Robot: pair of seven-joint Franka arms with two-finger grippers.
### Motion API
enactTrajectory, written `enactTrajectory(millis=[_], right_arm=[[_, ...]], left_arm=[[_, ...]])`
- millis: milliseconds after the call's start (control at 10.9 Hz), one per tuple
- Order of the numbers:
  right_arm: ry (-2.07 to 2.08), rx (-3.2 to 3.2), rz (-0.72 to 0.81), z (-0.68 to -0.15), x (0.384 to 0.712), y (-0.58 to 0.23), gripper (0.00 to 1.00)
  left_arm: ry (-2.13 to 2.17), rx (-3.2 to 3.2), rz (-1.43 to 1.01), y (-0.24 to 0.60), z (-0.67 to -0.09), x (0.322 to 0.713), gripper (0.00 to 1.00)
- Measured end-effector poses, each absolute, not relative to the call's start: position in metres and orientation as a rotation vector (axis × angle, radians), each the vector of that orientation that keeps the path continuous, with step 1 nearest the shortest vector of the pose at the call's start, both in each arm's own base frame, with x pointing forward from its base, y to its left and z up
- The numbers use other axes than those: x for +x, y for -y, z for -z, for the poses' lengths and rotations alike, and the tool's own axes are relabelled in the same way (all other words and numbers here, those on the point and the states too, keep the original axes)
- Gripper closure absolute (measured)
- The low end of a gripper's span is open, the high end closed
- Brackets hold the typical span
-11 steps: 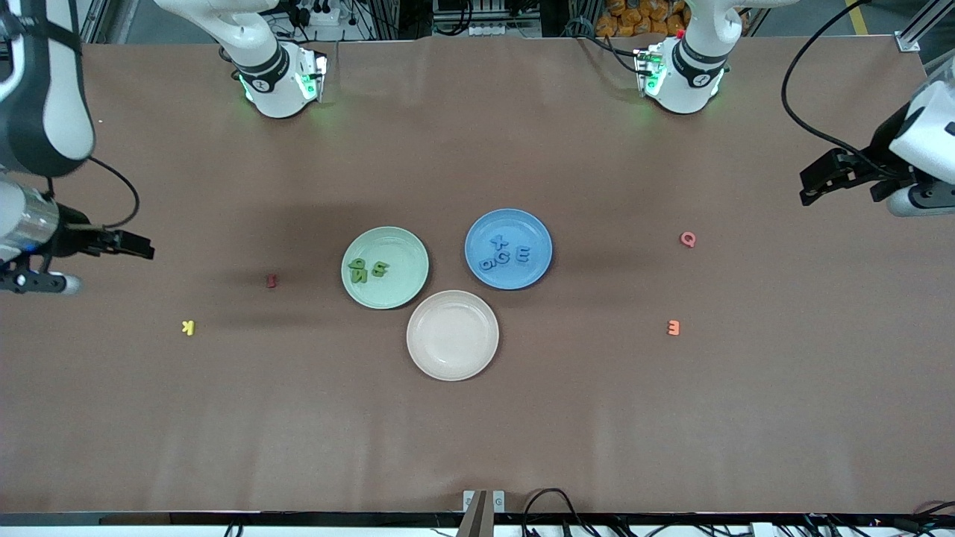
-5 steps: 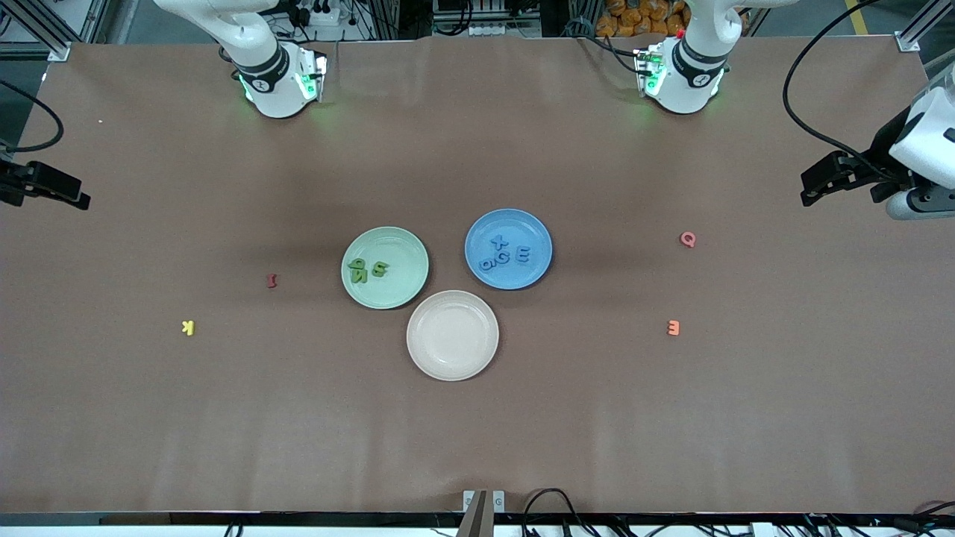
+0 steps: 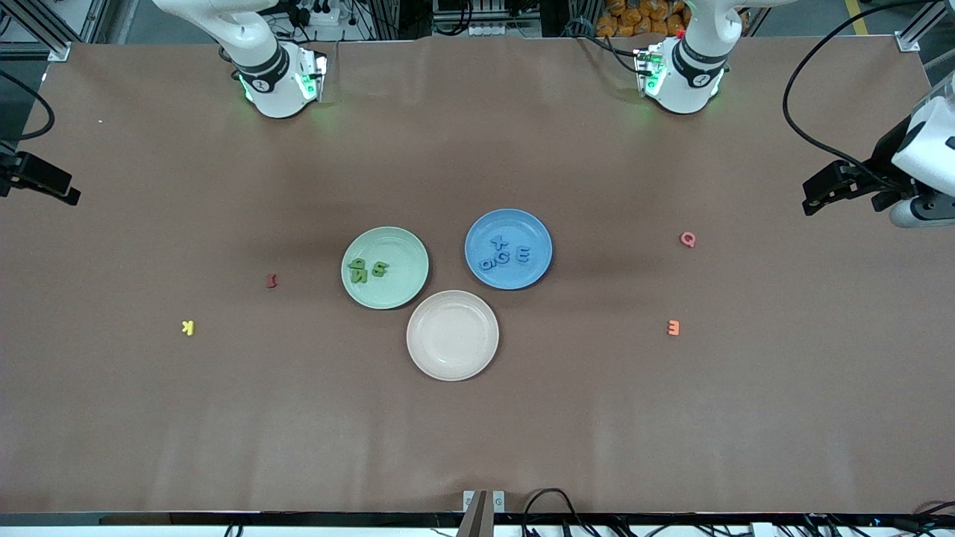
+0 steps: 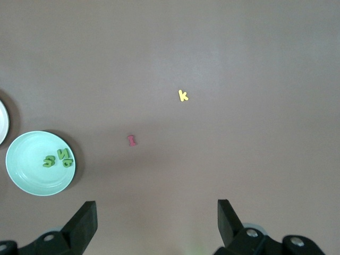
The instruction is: Sort letters by color into matching plates
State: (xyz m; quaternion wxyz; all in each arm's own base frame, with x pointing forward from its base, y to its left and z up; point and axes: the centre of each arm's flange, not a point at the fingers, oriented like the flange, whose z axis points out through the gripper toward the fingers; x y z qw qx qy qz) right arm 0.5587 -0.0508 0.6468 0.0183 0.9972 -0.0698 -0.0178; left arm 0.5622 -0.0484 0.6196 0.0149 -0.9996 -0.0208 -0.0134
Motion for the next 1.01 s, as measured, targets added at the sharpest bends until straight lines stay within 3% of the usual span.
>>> enactTrajectory(millis=[1013], right_arm=[[0.288,3.092,0.029,-0.645,0.56,0.066,0.0]], left_arm=[[0.017,-3.122,0.133,0.066,-0.644,0.55,0.0]])
